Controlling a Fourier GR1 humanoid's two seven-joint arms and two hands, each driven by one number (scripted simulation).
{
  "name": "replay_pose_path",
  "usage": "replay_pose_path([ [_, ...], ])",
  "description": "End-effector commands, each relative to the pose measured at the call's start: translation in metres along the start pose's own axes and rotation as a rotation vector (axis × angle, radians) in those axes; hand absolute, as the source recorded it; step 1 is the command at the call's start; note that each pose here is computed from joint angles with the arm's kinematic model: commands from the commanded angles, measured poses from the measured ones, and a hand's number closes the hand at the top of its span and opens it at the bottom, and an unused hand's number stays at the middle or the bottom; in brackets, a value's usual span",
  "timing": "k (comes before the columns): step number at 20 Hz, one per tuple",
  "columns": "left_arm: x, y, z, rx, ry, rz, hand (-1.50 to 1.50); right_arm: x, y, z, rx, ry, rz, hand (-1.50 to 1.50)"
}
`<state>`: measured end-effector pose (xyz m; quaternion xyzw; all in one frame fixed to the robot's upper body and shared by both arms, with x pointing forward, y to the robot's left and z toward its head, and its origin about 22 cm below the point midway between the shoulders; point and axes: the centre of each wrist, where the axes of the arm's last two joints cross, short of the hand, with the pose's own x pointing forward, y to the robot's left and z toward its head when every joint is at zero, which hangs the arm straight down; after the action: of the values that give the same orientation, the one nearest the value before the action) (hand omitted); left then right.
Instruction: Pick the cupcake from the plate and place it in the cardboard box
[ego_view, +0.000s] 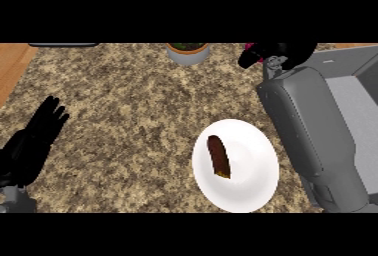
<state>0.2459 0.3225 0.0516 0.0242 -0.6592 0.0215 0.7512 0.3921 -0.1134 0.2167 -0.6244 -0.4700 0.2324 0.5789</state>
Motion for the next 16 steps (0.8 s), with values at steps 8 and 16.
replay_pose_path([
  [8,-0.004,0.002,0.002,0.005,-0.004,0.004,0.00,-0.059,-0.028,-0.034,-0.108,0.172,0.032,1.50],
  [16,0.003,0.006,-0.011,0.015,-0.009,-0.008,0.00,-0.117,-0.028,-0.079,-0.101,0.146,0.066,1.50],
])
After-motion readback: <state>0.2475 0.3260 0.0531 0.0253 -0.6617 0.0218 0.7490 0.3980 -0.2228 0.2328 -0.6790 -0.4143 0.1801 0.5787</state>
